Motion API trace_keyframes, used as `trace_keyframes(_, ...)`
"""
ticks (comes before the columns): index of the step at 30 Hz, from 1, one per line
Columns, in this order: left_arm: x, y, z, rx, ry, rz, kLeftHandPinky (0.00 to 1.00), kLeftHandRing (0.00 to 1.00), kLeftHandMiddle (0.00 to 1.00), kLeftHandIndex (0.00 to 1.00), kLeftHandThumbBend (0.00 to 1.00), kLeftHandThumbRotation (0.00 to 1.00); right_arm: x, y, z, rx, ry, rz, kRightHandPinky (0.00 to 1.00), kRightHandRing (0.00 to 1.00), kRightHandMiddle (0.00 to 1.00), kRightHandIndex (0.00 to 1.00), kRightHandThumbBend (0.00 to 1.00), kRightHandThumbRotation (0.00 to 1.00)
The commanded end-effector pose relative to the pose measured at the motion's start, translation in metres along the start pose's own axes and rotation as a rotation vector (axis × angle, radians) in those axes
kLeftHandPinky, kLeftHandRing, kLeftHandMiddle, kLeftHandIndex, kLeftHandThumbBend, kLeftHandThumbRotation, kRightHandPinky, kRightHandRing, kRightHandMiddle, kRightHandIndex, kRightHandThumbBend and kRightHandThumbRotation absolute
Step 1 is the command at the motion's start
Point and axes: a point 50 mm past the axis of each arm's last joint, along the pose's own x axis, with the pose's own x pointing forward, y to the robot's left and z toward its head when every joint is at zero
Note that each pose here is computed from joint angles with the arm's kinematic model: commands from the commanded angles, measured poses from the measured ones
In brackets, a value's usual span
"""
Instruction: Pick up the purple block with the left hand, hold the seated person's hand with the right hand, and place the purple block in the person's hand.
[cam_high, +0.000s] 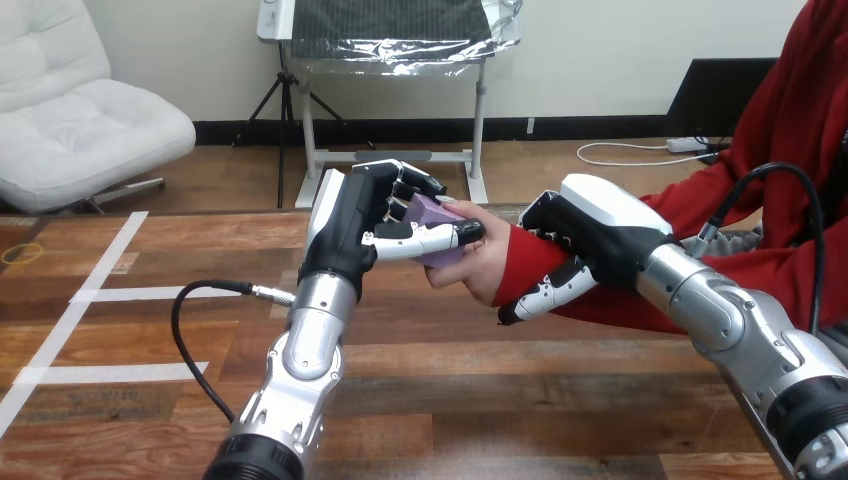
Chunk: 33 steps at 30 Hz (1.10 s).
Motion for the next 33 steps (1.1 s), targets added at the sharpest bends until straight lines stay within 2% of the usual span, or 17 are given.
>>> trace_keyframes(1, 0.013, -0.025, 0.031, -0.032, -0.093, -0.082, 0.32, 0.38, 0.42, 0.42, 0.77, 0.0, 0.018, -0.027, 0.041, 0.006, -0.162, -0.111, 0.18, 0.21, 0.26, 0.26, 0.89, 0.26)
trace_keyframes(6, 0.011, -0.023, 0.027, -0.082, -0.071, -0.109, 0.35, 0.43, 0.47, 0.46, 0.77, 0.0, 0.017, -0.027, 0.039, 0.002, -0.165, -0.113, 0.18, 0.21, 0.26, 0.26, 0.89, 0.25)
trace_keyframes(8, 0.011, -0.023, 0.026, -0.099, -0.065, -0.12, 0.39, 0.48, 0.53, 0.52, 0.77, 0.07, 0.016, -0.027, 0.039, 0.0, -0.167, -0.114, 0.18, 0.21, 0.26, 0.26, 0.9, 0.25)
trace_keyframes(9, 0.01, -0.022, 0.025, -0.111, -0.057, -0.121, 0.39, 0.48, 0.53, 0.52, 0.77, 0.07, 0.016, -0.027, 0.038, -0.003, -0.165, -0.112, 0.18, 0.21, 0.26, 0.26, 0.9, 0.25)
trace_keyframes(10, 0.01, -0.022, 0.024, -0.119, -0.053, -0.121, 0.42, 0.52, 0.57, 0.57, 0.78, 0.17, 0.015, -0.027, 0.037, -0.006, -0.163, -0.111, 0.18, 0.21, 0.26, 0.27, 0.9, 0.25)
trace_keyframes(18, 0.006, -0.015, 0.02, -0.139, -0.044, -0.119, 0.52, 0.67, 0.72, 0.73, 0.85, 0.5, 0.013, -0.028, 0.034, -0.014, -0.156, -0.101, 0.19, 0.22, 0.27, 0.28, 0.9, 0.27)
trace_keyframes(19, 0.006, -0.014, 0.019, -0.138, -0.044, -0.118, 0.55, 0.72, 0.76, 0.76, 0.87, 0.59, 0.012, -0.028, 0.034, -0.012, -0.155, -0.1, 0.2, 0.22, 0.27, 0.29, 0.9, 0.28)
trace_keyframes(28, 0.0, -0.002, 0.018, -0.1, -0.063, -0.104, 0.68, 0.83, 0.85, 0.85, 0.88, 0.85, 0.01, -0.028, 0.029, 0.002, -0.138, -0.084, 0.21, 0.24, 0.3, 0.34, 0.92, 0.33)
trace_keyframes(33, -0.004, 0.004, 0.018, -0.082, -0.076, -0.091, 0.73, 0.87, 0.87, 0.87, 0.86, 0.92, 0.008, -0.028, 0.027, 0.006, -0.128, -0.069, 0.23, 0.26, 0.33, 0.38, 0.93, 0.37)
